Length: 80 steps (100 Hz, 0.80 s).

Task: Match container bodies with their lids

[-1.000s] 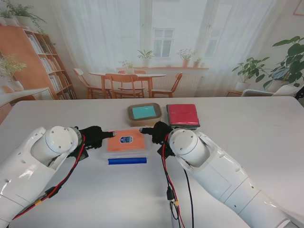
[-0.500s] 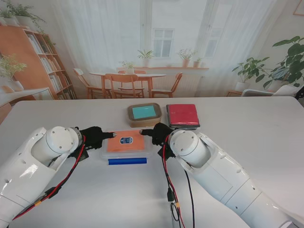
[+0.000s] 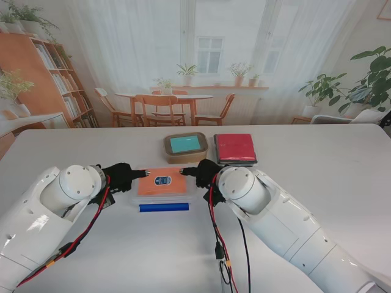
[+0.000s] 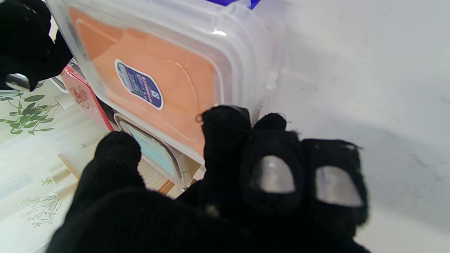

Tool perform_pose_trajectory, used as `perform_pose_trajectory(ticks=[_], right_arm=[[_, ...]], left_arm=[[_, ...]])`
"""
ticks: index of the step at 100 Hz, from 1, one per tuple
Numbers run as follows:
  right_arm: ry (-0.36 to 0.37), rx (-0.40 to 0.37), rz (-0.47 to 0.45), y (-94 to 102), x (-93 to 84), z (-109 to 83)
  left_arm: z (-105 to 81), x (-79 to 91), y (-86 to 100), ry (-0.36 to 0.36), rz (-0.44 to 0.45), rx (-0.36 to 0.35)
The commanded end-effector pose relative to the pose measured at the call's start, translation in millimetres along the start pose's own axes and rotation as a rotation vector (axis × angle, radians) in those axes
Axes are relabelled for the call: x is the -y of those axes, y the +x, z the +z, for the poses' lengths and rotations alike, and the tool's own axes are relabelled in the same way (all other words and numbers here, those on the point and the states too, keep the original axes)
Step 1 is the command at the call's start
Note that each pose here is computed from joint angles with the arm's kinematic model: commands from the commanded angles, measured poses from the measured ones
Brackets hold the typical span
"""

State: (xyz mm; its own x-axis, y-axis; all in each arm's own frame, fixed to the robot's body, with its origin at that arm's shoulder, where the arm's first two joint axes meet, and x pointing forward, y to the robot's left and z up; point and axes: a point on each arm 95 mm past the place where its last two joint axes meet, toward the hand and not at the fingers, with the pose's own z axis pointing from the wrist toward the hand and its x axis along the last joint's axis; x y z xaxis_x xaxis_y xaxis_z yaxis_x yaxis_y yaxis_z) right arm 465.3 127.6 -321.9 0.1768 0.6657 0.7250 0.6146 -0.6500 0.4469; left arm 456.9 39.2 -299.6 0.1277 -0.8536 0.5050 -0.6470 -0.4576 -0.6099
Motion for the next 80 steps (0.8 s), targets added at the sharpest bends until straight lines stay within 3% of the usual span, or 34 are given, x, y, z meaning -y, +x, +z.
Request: perform_pose_trajectory(ticks=[1,41,80], right_arm=[[0.078,-0.01,0.015,3.3,27.0,1.2],[0.055,-0.005,0.001,1.5,24.4,-1.4],[0.062,0.002,-0.009,-0.1,25.4,-0.7]], left_arm=[[1.0,-17.1,20.9,-0.031,-0.016,-0.069],[-5.4,-12.0,22.2,0.007,-0.029,-0.088],[-5.7,-17.4,12.6,-0.014,-0.034,-0.045]])
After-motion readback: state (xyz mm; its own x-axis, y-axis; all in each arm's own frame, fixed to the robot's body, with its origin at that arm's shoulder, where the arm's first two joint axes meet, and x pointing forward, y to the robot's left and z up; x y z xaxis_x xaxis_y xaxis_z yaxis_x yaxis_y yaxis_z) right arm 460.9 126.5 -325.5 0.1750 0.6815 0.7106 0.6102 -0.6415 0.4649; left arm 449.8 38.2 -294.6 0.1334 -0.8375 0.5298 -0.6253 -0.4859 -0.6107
